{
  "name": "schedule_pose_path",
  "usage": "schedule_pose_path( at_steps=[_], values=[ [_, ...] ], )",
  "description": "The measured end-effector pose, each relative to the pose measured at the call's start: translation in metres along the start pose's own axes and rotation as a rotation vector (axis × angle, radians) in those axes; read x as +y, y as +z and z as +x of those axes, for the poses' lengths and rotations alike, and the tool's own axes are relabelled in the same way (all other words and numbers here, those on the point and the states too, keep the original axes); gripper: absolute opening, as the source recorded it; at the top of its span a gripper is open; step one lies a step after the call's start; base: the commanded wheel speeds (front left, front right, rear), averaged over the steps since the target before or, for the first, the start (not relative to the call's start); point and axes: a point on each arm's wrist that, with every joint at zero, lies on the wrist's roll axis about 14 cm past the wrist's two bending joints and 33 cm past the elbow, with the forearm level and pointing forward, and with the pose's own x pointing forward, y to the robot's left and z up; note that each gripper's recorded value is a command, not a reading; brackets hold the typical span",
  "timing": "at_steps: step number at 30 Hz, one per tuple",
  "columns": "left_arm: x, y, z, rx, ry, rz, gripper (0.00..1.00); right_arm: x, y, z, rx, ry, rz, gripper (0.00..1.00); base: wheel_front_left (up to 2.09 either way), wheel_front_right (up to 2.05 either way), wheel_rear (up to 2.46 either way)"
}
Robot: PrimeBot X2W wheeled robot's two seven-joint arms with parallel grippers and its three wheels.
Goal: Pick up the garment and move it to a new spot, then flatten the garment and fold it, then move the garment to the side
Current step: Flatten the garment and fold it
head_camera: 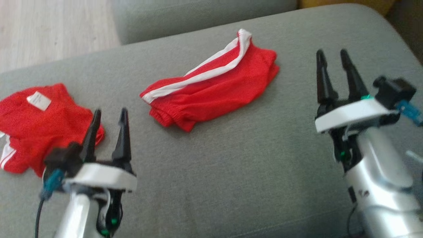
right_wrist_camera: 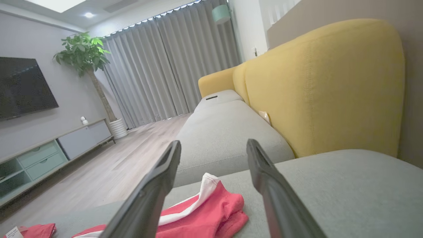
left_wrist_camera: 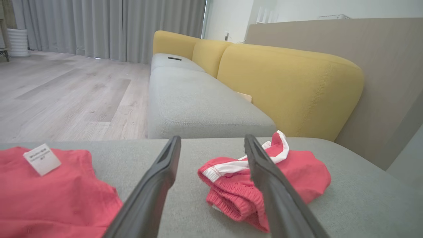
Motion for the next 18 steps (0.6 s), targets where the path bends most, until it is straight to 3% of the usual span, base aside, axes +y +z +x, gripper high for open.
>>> schedule_pose_path(
  at_steps=[8, 18],
  values=[
    [0.010, 0.001, -0.031, -0.012, 0.068, -0.036, 1.00, -0.012, -0.005, -0.036, -0.014, -0.062, 0.021, 1.00, 0.00, 0.00, 0.00],
    [0.022, 0.002, -0.042, -0.014, 0.089, -0.032, 1.00, -0.004, -0.015, -0.032, -0.004, -0.046, 0.018, 1.00, 0.00, 0.00, 0.00]
  ],
)
